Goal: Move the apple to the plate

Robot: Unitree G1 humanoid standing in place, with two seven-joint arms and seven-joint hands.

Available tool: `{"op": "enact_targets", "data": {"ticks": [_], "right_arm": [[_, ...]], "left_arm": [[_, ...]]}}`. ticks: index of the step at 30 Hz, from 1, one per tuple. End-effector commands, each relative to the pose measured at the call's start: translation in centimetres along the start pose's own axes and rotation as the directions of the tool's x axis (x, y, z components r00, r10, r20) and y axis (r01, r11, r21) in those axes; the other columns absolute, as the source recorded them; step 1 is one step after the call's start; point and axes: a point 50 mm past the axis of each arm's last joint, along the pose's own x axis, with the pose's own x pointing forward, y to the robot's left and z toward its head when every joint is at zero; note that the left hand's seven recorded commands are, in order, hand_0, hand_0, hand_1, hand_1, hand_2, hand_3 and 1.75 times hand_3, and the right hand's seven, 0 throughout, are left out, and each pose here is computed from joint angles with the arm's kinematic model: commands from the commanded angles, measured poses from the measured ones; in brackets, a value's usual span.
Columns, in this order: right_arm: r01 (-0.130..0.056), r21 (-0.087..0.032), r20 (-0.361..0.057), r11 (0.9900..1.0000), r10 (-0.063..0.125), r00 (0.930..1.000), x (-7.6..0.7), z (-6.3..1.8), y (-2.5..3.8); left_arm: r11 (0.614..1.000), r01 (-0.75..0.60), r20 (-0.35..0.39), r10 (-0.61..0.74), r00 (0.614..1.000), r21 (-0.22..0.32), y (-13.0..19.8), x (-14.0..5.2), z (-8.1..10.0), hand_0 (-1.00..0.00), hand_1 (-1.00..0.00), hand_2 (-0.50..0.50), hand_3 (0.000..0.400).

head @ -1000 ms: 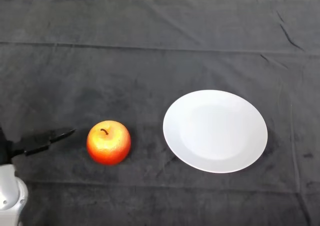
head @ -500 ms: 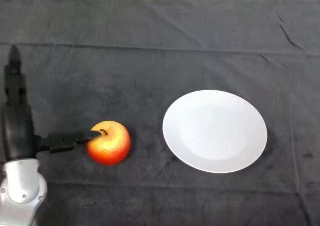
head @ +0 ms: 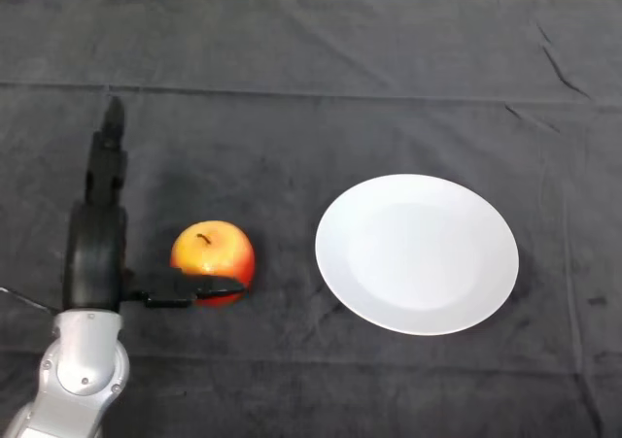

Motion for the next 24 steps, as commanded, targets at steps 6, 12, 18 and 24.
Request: {"op": "enact_targets", "data": {"ticks": [6,12,18,24], "right_arm": [[-0.021,-0.007,0.029,0.9997,0.022,0.9993,0.05,0.82,0.42],[-0.021,-0.007,0.029,0.9998,0.021,0.9993,0.05,0.82,0.42],[-0.021,-0.006,0.029,0.9998,0.021,0.9993,0.05,0.83,0.42],[-0.021,-0.005,0.029,0.9998,0.021,0.9993,0.06,0.84,0.42]], "left_arm": [[0.999,0.043,0.001,-0.043,0.999,0.011,-0.3,0.5,-0.3,0.0,0.0,0.0,0.0],[0.998,0.059,-0.03,-0.058,0.998,0.019,-0.3,0.4,-1.2,0.0,0.0,0.0,0.0],[0.997,0.071,-0.07,-0.069,0.995,0.03,-0.3,0.3,-2.4,0.0,0.0,0.0,0.0],[0.996,0.08,-0.11,-0.075,0.991,0.042,-0.4,0.4,-3.3,0.0,0.0,0.0,0.0]]}}
